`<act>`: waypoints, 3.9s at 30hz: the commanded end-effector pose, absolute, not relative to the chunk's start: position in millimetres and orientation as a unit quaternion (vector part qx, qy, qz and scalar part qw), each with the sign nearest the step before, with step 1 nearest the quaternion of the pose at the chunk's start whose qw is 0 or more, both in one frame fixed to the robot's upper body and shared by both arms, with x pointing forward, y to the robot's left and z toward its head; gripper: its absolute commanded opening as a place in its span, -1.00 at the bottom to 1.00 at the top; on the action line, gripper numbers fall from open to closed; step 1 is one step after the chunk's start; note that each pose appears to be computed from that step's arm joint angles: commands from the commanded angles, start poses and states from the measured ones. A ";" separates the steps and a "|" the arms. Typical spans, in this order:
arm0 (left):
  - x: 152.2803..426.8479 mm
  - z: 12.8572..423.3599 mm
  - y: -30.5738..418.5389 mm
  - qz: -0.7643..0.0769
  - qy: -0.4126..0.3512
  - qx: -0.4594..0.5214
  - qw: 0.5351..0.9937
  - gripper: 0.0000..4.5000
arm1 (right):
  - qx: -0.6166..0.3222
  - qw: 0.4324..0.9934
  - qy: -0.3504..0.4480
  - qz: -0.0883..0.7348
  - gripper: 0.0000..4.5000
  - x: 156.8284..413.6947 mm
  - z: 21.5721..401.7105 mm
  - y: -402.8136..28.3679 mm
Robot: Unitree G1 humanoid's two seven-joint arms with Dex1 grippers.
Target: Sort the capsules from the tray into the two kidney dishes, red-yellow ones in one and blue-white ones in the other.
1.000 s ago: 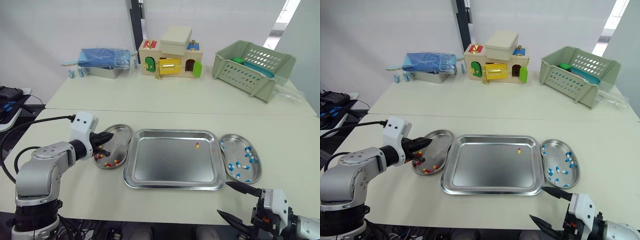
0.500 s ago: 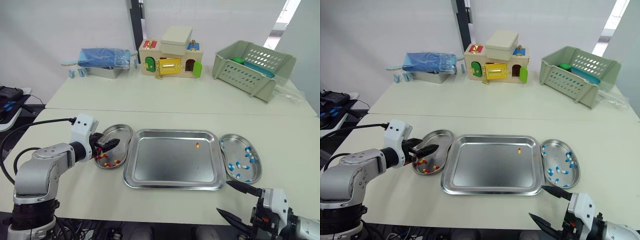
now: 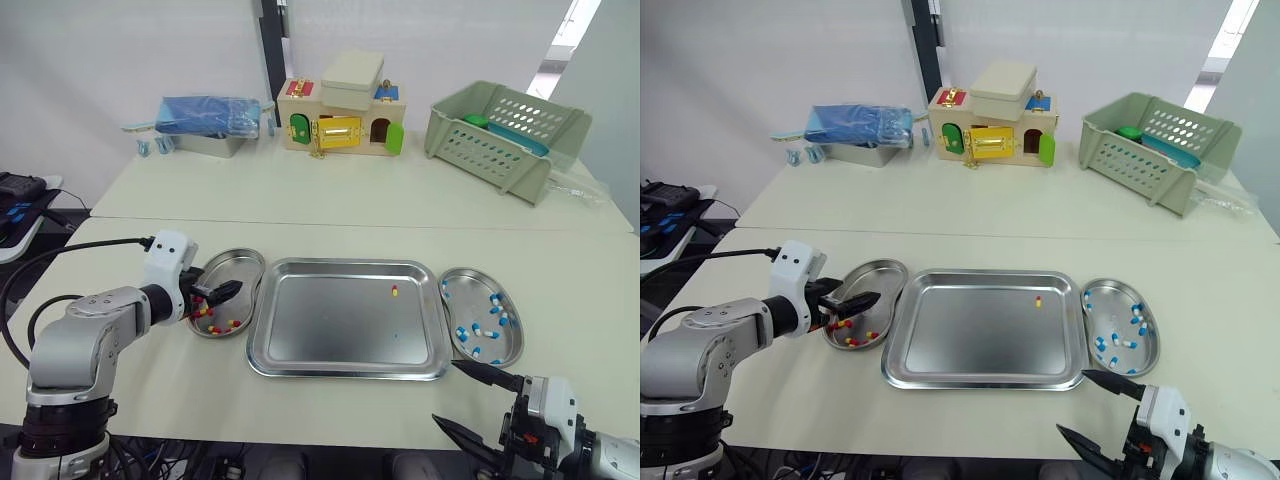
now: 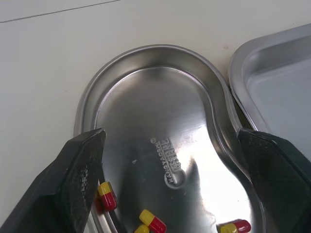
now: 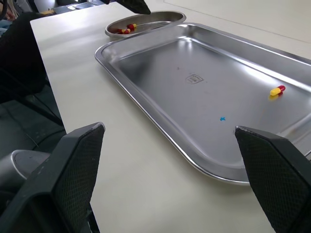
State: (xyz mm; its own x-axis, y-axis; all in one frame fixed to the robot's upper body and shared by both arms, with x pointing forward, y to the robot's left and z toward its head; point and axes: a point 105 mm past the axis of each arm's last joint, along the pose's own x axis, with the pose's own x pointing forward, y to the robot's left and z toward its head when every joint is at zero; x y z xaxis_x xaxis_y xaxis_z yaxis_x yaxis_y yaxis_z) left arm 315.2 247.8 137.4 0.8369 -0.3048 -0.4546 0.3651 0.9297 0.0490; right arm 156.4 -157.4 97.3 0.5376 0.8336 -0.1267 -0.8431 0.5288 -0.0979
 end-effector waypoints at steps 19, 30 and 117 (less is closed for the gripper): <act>307.4 188.2 237.1 -0.259 0.167 0.139 0.941 0.98 | -0.060 0.893 0.011 0.446 1.00 141.9 100.5 -163.3; 301.7 207.1 321.1 -0.205 0.206 0.217 0.932 0.98 | -0.066 0.934 0.073 0.342 1.00 145.2 111.4 -230.5; 366.5 110.4 -14.7 -0.628 0.103 0.268 0.723 0.60 | -0.052 0.958 0.005 0.281 1.00 162.9 105.5 -132.5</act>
State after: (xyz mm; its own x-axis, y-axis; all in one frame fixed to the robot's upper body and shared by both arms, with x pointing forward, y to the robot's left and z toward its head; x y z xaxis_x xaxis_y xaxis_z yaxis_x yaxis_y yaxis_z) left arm 363.9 -10.9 99.7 0.1816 -0.8437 -0.5052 0.9711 0.0731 0.2271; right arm 163.9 -135.6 94.1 0.8431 0.5328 -0.0723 -0.5374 0.8398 -0.0771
